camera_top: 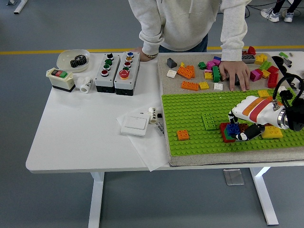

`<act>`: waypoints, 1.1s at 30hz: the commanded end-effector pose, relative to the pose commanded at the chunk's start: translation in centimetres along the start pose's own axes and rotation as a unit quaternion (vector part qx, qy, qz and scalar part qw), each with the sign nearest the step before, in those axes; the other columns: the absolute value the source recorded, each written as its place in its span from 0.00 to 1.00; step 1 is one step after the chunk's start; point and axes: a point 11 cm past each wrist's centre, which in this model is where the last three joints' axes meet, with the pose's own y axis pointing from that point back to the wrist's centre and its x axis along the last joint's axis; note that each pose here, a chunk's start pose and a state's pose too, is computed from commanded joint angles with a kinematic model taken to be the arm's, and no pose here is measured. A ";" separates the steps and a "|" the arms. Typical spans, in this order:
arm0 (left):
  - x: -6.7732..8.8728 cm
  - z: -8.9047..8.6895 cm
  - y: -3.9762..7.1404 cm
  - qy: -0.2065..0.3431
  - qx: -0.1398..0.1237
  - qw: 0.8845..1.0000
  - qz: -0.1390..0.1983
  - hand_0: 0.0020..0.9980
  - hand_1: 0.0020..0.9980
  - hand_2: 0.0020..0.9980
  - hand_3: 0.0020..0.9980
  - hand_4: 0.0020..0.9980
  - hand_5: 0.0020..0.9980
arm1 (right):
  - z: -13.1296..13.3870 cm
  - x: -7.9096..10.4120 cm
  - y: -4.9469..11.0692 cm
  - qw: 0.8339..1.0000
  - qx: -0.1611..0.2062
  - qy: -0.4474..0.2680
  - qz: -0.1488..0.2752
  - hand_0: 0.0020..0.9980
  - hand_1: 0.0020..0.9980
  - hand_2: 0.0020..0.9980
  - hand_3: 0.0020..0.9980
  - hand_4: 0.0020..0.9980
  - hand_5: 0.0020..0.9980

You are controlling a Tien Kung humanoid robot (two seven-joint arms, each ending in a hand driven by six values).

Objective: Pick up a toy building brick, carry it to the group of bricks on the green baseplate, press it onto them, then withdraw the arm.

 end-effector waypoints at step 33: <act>-0.2 -0.3 0.0 -0.005 0.005 1.000 -0.001 0.78 0.75 0.74 0.60 0.68 0.59 | -0.1 -0.1 0.0 1.000 0.004 0.007 0.001 0.48 0.56 0.64 0.57 0.83 0.42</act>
